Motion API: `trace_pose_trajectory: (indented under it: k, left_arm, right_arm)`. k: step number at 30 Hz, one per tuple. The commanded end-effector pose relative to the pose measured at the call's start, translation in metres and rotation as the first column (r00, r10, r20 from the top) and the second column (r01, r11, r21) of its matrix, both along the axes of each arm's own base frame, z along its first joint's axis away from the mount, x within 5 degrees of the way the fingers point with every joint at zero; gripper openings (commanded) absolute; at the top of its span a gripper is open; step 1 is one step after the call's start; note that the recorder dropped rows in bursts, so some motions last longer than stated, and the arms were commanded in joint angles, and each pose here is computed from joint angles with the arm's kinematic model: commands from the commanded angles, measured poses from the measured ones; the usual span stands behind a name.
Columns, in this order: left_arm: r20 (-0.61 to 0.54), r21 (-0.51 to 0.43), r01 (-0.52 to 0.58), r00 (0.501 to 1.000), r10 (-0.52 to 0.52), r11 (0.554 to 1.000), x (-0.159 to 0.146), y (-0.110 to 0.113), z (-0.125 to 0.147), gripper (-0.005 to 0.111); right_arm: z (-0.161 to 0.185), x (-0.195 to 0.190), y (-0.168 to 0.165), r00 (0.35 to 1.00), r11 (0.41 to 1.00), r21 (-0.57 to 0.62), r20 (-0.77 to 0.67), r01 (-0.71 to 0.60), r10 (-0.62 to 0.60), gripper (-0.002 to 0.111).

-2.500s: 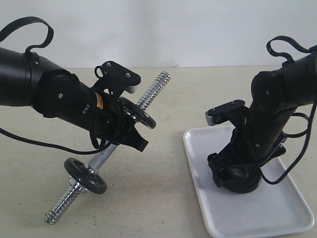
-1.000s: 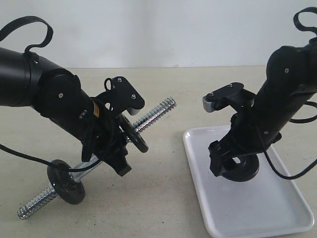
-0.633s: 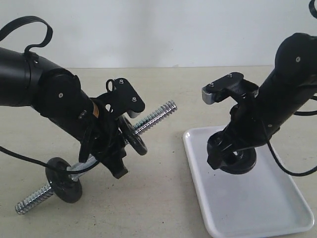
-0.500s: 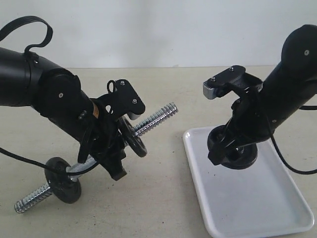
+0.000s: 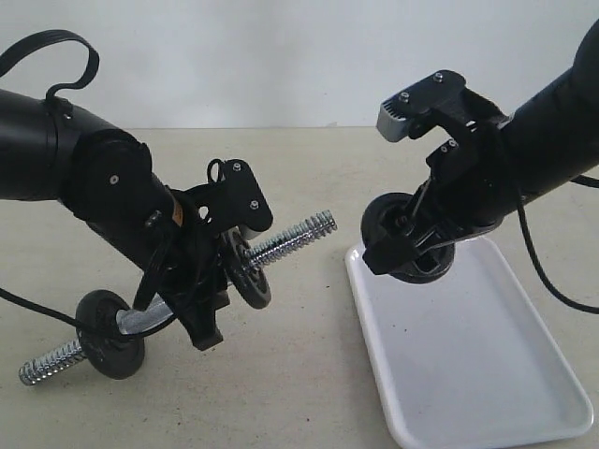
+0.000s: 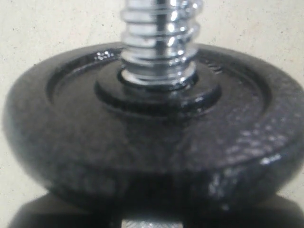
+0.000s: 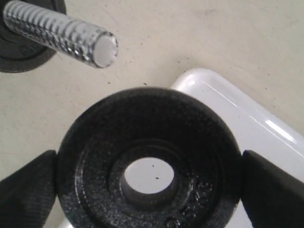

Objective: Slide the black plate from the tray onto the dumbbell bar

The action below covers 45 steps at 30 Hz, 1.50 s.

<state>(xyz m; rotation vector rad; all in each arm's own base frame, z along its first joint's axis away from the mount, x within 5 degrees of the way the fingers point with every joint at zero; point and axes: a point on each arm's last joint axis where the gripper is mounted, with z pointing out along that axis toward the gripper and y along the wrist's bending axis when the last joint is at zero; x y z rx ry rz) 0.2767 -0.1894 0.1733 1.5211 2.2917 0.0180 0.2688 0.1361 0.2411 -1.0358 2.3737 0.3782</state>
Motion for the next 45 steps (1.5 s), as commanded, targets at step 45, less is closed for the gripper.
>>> trace_pose_trajectory:
  k: [45]
  left_arm:
    - [0.207, -0.123, 0.059, 0.978, -0.033, 0.991, -0.003, -0.004, 0.058, 0.004]
  right_arm:
    - [0.035, -0.005, 0.029, 0.896, 0.889, 0.253, 0.339, -0.381, 0.287, 0.0]
